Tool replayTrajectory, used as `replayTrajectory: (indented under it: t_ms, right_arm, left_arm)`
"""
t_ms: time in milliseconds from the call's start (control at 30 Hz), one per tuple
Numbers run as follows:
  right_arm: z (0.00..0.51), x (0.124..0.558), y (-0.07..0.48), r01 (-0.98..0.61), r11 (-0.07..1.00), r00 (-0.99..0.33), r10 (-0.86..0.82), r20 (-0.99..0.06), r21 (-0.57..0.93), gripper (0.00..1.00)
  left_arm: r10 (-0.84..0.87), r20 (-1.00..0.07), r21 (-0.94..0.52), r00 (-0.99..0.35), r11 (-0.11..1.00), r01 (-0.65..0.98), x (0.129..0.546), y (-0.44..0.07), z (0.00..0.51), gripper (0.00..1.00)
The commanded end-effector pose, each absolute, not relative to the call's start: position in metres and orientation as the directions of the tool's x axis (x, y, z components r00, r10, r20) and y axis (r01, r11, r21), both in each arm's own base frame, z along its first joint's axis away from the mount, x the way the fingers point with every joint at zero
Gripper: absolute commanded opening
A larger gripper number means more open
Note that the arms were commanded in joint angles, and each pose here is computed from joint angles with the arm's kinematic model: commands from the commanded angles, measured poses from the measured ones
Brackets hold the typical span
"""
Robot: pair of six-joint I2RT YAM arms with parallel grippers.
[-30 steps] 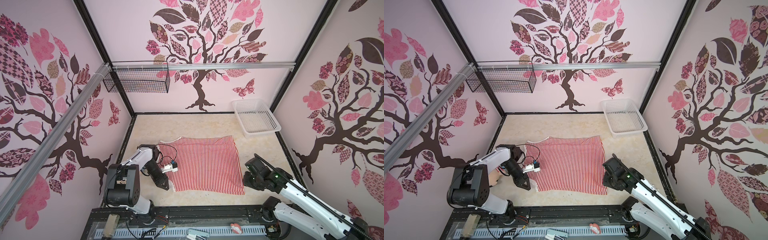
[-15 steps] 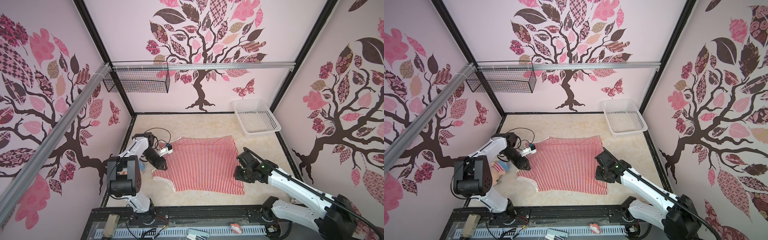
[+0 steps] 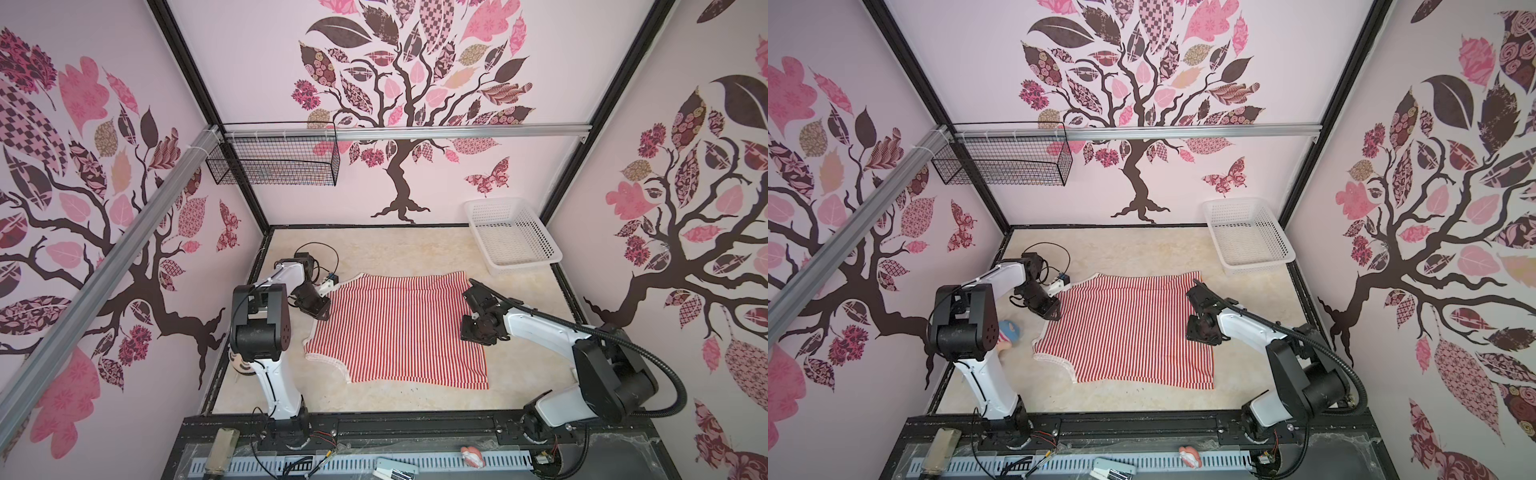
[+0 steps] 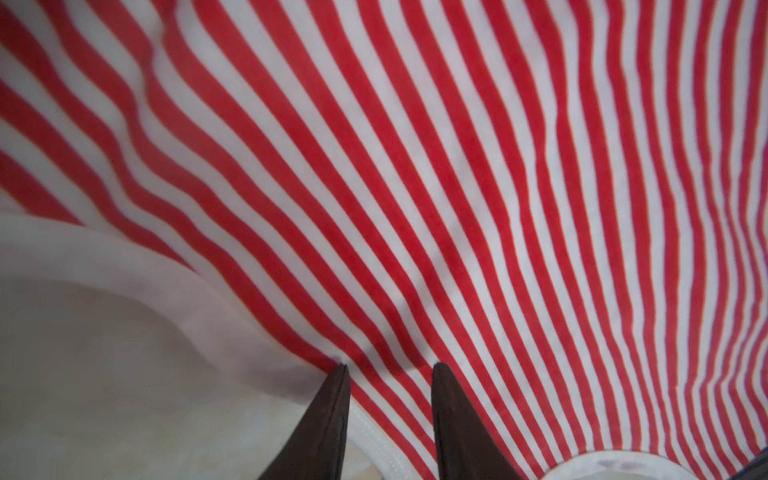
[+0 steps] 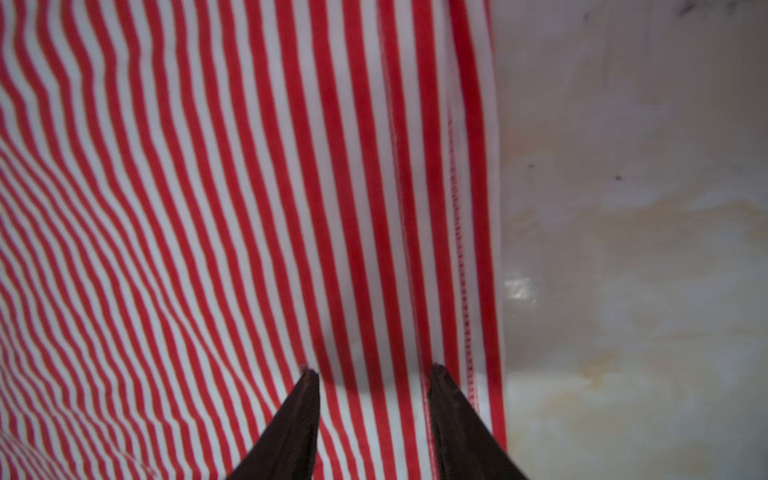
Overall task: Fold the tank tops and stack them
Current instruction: 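Release the hem and move both grippers to the far shoulder straps, then grasp the far shoulder straps with both grippers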
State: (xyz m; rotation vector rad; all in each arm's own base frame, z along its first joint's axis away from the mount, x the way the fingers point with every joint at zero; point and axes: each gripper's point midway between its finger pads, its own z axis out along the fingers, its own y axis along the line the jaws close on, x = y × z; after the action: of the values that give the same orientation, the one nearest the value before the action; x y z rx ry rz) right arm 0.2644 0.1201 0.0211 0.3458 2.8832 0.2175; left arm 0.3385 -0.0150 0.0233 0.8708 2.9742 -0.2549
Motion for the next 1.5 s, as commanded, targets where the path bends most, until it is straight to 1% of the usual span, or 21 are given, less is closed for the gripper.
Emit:
replayTrajectory:
  t_ms: [0, 67, 100, 167, 233, 267, 333, 433, 533, 600, 733, 767, 867, 933, 1000, 1133, 1300, 1433, 1467]
  right_arm:
    - [0.013, 0.275, 0.114, 0.209, 0.962, -0.951, 0.242, -0.193, 0.173, 0.47]
    - [0.009, 0.281, 0.108, 0.223, 0.962, -0.951, 0.251, -0.181, 0.158, 0.47]
    - [0.011, 0.285, 0.109, 0.223, 0.961, -0.954, 0.25, -0.168, 0.16, 0.47]
    - [0.024, 0.295, 0.115, 0.206, 0.959, -0.952, 0.242, -0.186, 0.192, 0.47]
    - [0.049, 0.313, 0.124, 0.184, 0.952, -0.936, 0.245, -0.253, 0.243, 0.49]
    - [0.062, 0.324, 0.127, 0.175, 0.95, -0.926, 0.248, -0.285, 0.259, 0.5]
    - [0.075, 0.346, 0.127, 0.169, 0.956, -0.911, 0.244, -0.334, 0.238, 0.5]
    - [0.087, 0.384, 0.129, 0.175, 0.961, -0.904, 0.242, -0.353, 0.213, 0.5]
    - [0.097, 0.43, 0.132, 0.19, 0.957, -0.883, 0.263, -0.388, 0.218, 0.5]
    - [0.099, 0.461, 0.126, 0.225, 0.955, -0.867, 0.286, -0.408, 0.192, 0.5]
    - [0.093, 0.511, 0.114, 0.276, 0.944, -0.844, 0.329, -0.424, 0.182, 0.5]
    - [0.088, 0.522, 0.111, 0.287, 0.943, -0.843, 0.332, -0.424, 0.169, 0.5]
    - [0.072, 0.544, 0.107, 0.298, 0.942, -0.86, 0.335, -0.384, 0.155, 0.5]
    - [0.064, 0.551, 0.107, 0.303, 0.941, -0.871, 0.338, -0.356, 0.154, 0.5]
    - [0.052, 0.548, 0.107, 0.309, 0.94, -0.882, 0.341, -0.324, 0.148, 0.5]
    - [0.053, 0.542, 0.107, 0.307, 0.938, -0.879, 0.344, -0.329, 0.161, 0.5]
    - [0.044, 0.526, 0.107, 0.303, 0.938, -0.886, 0.343, -0.312, 0.169, 0.5]
    - [0.039, 0.524, 0.115, 0.286, 0.935, -0.892, 0.34, -0.298, 0.212, 0.48]
    - [0.04, 0.525, 0.116, 0.283, 0.934, -0.891, 0.34, -0.3, 0.219, 0.46]
  left_arm:
    - [0.515, -0.035, -0.102, -0.857, 0.851, 0.515, 0.345, -0.006, 0.01, 0.37]
    - [0.504, -0.013, -0.088, -0.863, 0.859, 0.503, 0.348, -0.002, 0.009, 0.37]
    - [0.499, -0.019, -0.098, -0.866, 0.861, 0.498, 0.35, -0.003, 0.013, 0.37]
    - [0.493, -0.071, -0.13, -0.867, 0.857, 0.498, 0.356, -0.012, 0.03, 0.37]
    - [0.48, -0.161, -0.163, -0.862, 0.848, 0.503, 0.368, -0.025, 0.055, 0.37]
    - [0.463, -0.207, -0.163, -0.862, 0.852, 0.497, 0.379, -0.029, 0.067, 0.38]
    - [0.444, -0.273, -0.134, -0.854, 0.861, 0.491, 0.405, -0.036, 0.085, 0.39]
    - [0.428, -0.334, -0.084, -0.84, 0.874, 0.478, 0.451, -0.045, 0.096, 0.4]
    - [0.383, -0.378, -0.127, -0.843, 0.88, 0.457, 0.497, -0.059, 0.099, 0.4]
    - [0.36, -0.392, -0.177, -0.847, 0.874, 0.453, 0.522, -0.07, 0.099, 0.41]
    - [0.324, -0.401, -0.216, -0.857, 0.876, 0.432, 0.556, -0.08, 0.088, 0.45]
    - [0.312, -0.406, -0.229, -0.859, 0.875, 0.426, 0.561, -0.082, 0.086, 0.47]
    - [0.297, -0.431, -0.258, -0.852, 0.864, 0.432, 0.569, -0.093, 0.082, 0.53]
    - [0.299, -0.442, -0.262, -0.845, 0.859, 0.441, 0.57, -0.1, 0.078, 0.55]
    - [0.307, -0.441, -0.293, -0.843, 0.839, 0.458, 0.565, -0.11, 0.075, 0.55]
    - [0.315, -0.401, -0.345, -0.86, 0.818, 0.461, 0.549, -0.119, 0.068, 0.55]
    - [0.344, -0.346, -0.357, -0.873, 0.812, 0.462, 0.531, -0.117, 0.049, 0.55]
    - [0.341, -0.331, -0.364, -0.88, 0.814, 0.453, 0.525, -0.116, 0.04, 0.54]
    - [0.337, -0.331, -0.369, -0.881, 0.813, 0.45, 0.524, -0.117, 0.039, 0.53]
